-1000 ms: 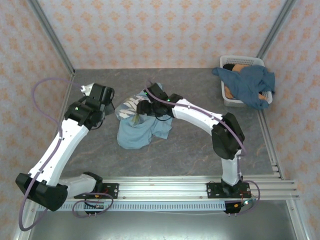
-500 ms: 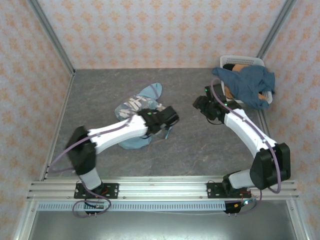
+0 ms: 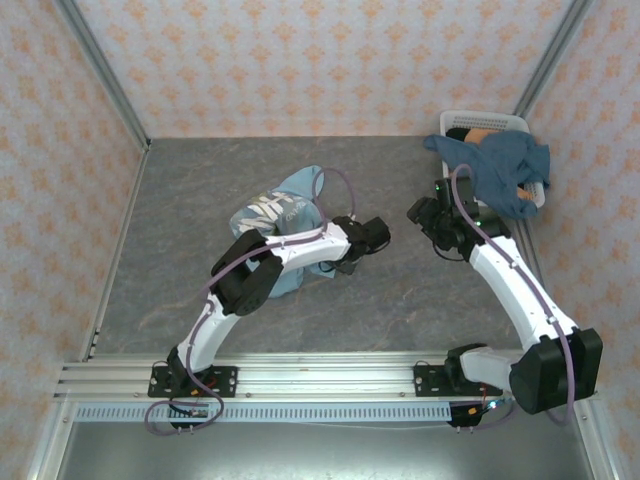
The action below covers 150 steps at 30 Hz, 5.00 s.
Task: Fold and stack the t-shirts
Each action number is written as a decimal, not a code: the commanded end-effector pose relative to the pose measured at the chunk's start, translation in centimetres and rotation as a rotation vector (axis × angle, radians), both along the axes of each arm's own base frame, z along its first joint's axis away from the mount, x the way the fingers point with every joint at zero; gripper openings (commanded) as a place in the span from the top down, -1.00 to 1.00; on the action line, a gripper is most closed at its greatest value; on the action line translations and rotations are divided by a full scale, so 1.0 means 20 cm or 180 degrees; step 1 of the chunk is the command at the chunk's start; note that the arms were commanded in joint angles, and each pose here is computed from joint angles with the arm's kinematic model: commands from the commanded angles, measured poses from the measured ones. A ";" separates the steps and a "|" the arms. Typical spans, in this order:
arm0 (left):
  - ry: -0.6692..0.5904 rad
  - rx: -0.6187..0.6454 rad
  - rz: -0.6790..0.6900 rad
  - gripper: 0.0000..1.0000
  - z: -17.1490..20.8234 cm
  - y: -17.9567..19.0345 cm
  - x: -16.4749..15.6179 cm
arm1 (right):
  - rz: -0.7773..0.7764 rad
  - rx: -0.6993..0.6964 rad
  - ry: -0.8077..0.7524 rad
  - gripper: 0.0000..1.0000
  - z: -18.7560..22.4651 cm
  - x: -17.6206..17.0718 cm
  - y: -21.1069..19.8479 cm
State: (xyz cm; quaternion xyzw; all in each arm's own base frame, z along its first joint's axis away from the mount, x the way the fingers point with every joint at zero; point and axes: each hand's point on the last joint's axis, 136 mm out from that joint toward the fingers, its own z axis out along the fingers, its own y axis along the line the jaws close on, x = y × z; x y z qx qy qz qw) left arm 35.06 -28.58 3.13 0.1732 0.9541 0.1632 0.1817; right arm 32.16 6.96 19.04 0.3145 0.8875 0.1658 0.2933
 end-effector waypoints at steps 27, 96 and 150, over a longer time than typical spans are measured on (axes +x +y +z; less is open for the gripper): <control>-0.1852 -0.0623 0.1704 1.00 1.28 1.40 -0.55 | 0.1061 0.0042 0.0274 -0.26 -0.33 0.49 0.89; -0.3790 -0.2377 0.1411 1.00 2.69 1.34 -0.46 | -0.0068 -0.0088 -0.2821 1.00 1.77 0.08 0.11; 0.0635 -0.1549 0.3831 0.79 -0.09 1.67 -0.41 | 0.0309 -0.0434 0.1722 0.24 -0.80 -0.26 0.28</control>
